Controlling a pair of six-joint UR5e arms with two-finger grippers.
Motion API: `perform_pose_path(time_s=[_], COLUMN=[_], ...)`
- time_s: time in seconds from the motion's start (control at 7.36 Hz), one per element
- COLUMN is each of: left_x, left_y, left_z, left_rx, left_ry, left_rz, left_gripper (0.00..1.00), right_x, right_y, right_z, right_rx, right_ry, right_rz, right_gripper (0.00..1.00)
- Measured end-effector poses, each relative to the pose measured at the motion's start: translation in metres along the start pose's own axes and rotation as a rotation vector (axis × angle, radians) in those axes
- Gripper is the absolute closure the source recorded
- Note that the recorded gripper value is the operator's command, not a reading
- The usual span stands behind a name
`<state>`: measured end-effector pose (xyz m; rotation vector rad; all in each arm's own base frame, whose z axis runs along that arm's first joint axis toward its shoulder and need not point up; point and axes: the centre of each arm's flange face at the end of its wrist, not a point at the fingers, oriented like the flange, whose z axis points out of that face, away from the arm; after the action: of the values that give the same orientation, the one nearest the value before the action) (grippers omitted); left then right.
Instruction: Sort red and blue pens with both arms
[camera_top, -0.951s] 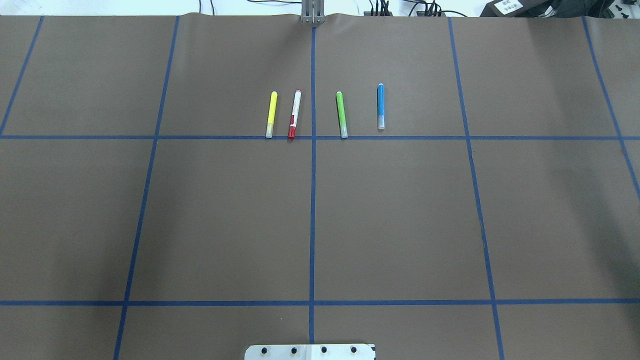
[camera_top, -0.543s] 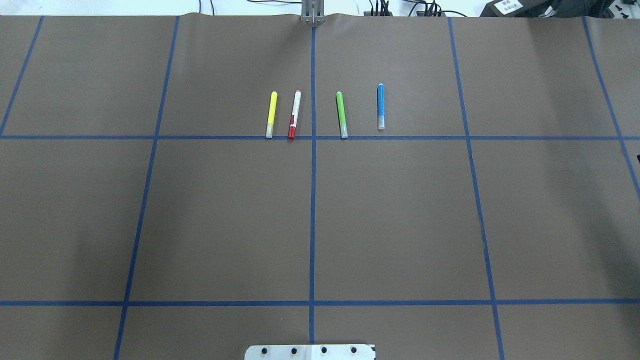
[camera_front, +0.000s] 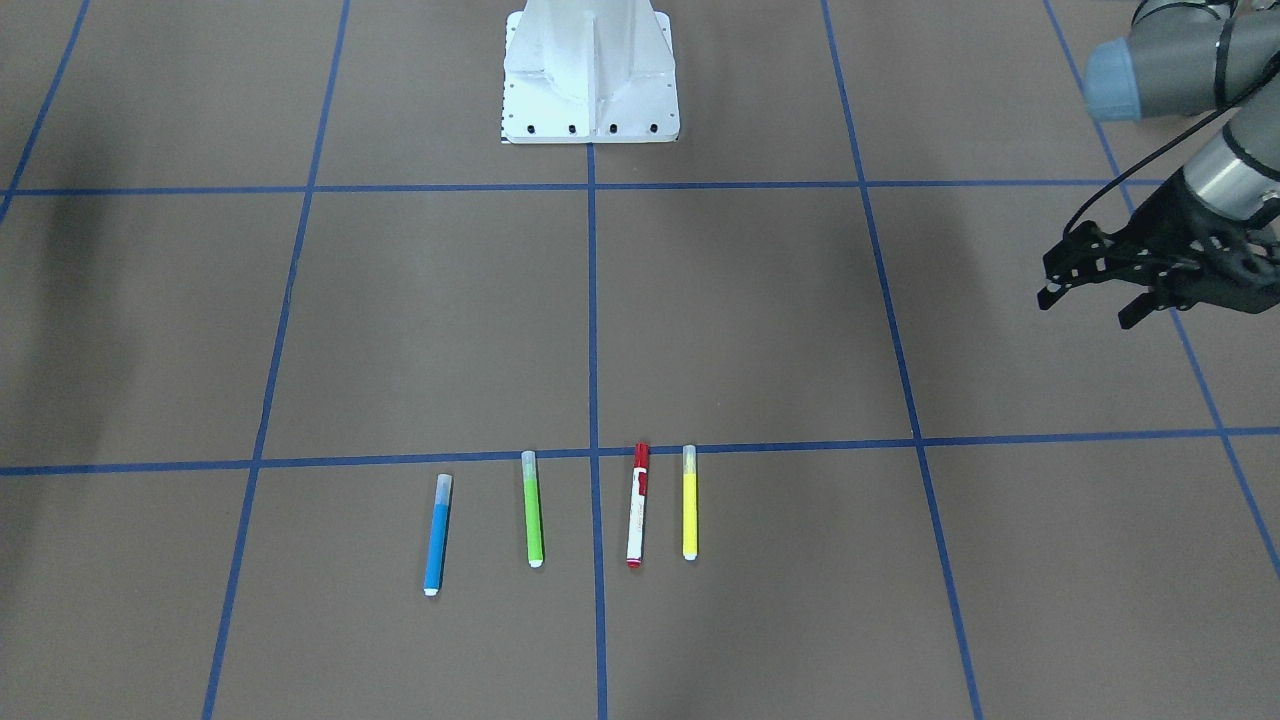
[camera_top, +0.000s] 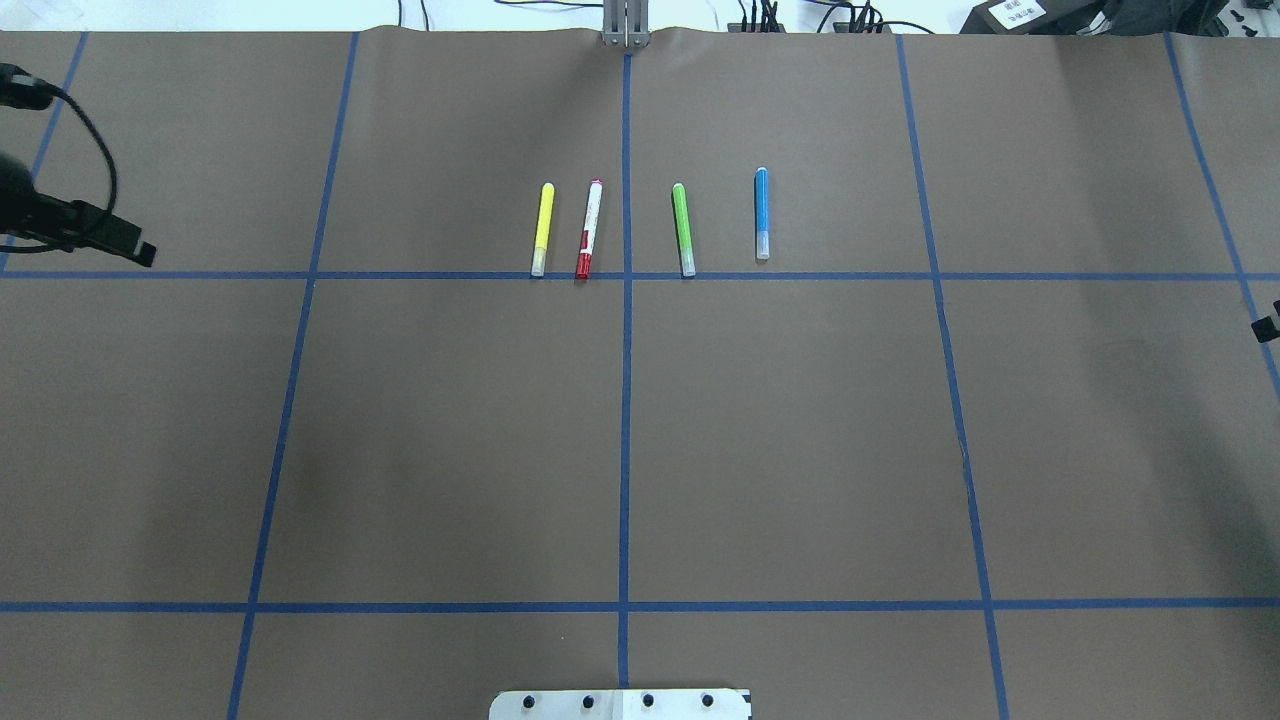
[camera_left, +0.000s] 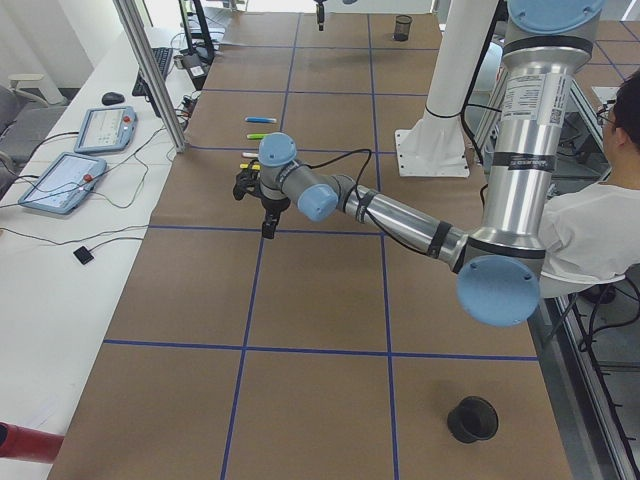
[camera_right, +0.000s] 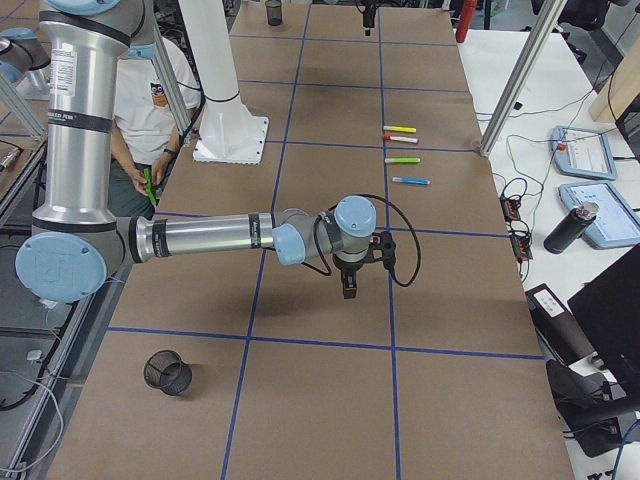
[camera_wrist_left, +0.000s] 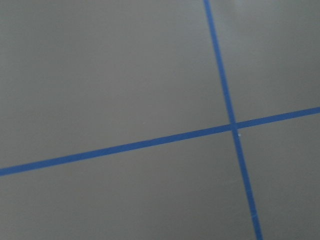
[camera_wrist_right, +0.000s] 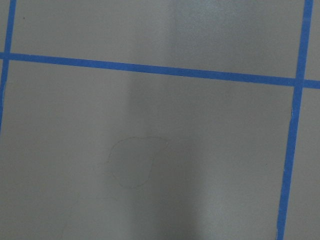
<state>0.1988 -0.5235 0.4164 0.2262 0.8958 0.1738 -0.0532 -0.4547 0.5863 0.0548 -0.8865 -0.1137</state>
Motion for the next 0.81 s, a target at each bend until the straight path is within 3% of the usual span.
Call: perform_pose_path(time_s=[0.27, 0.41, 0.68, 0.81], left_x=[0.099, 0.137, 0.207, 0.253], left_y=[-0.032, -0.042, -0.075, -0.114], left_z=[0.033, 0.046, 0.074, 0.096], left_rx=[-0.073, -0.078, -0.091, -0.11], left_ry=[-0.048, -0.07, -0.073, -0.08], left_rz=[0.058, 0.067, 0.017, 0.0], left_gripper=[0.01, 0.01, 0.02, 0.06], right_x=[-0.001, -0.002, -0.002, -0.002], right_y=[0.0, 0.0, 0.0, 0.0], right_z=[0.002, 0.003, 0.003, 0.003], right_rx=[-0.004, -0.005, -0.007, -0.007], right_ry=[0.001, 0.001, 0.0, 0.0], right_rz=[-0.003, -0.003, -0.003, -0.002], right_gripper=[0.0, 0.0, 0.0, 0.0])
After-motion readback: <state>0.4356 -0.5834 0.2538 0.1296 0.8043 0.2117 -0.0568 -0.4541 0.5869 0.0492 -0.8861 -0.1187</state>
